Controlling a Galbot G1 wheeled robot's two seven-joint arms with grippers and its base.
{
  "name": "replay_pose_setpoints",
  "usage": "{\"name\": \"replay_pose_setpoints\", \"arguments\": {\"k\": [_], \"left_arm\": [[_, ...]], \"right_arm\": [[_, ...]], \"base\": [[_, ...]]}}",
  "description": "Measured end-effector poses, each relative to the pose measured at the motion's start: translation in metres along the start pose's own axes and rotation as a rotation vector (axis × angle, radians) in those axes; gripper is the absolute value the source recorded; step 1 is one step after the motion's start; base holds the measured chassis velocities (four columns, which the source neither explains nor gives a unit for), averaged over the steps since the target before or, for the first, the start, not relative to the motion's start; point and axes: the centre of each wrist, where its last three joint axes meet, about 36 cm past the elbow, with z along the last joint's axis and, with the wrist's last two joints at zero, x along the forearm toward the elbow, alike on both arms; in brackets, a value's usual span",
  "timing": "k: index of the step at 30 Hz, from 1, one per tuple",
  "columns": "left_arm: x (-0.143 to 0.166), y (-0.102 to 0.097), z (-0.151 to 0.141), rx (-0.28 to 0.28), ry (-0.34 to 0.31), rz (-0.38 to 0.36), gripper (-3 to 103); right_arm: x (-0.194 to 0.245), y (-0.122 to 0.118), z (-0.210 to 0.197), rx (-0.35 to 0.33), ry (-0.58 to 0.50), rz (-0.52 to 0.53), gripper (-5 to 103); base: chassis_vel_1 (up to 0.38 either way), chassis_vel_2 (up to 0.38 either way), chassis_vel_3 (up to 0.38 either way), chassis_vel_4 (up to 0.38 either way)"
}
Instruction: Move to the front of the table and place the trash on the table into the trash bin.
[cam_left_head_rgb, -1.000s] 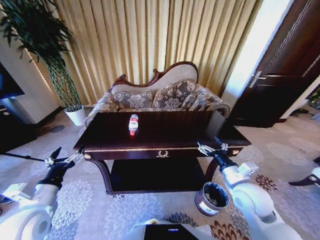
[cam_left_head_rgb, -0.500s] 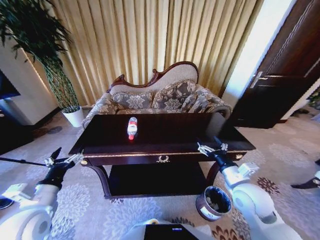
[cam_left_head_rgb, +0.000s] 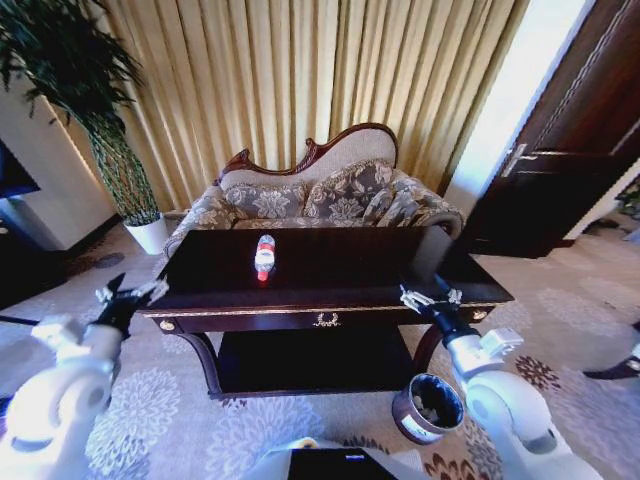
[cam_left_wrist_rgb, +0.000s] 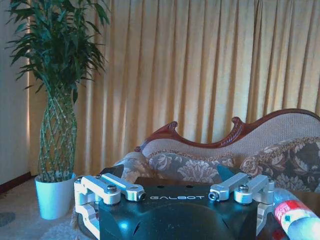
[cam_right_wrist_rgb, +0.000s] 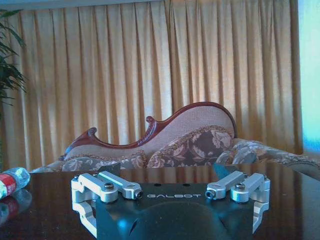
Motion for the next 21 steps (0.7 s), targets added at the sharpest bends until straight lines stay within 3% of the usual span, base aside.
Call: {"name": "replay_pose_setpoints", "arguments": {"k": [5, 7, 13, 21], "left_arm": [[-0.03, -0.011, 0.0, -0.004, 0.023, 0.002, 100], [-0.059, -0.021, 0.006, -0.001, 0.049, 0.015, 100], [-0.099, -0.043, 0.005, 0.006, 0.05, 0.043, 100], [-0.136, -0.104, 0.017, 0.025, 0.1, 0.149, 100]], "right_arm": [[0.001, -0.002, -0.001, 0.007, -0.001, 0.021, 100], [0.001, -0.005, 0.001, 0.009, 0.002, 0.036, 100], [-0.003, -0.01, 0.006, 0.011, 0.008, 0.052, 100], [-0.013, -0.021, 0.017, 0.017, 0.025, 0.094, 100]], "base": [[0.0, 0.0, 0.0, 0.0], [0.0, 0.0, 0.0, 0.0], [0.0, 0.0, 0.0, 0.0], [0.0, 0.0, 0.0, 0.0]]}}
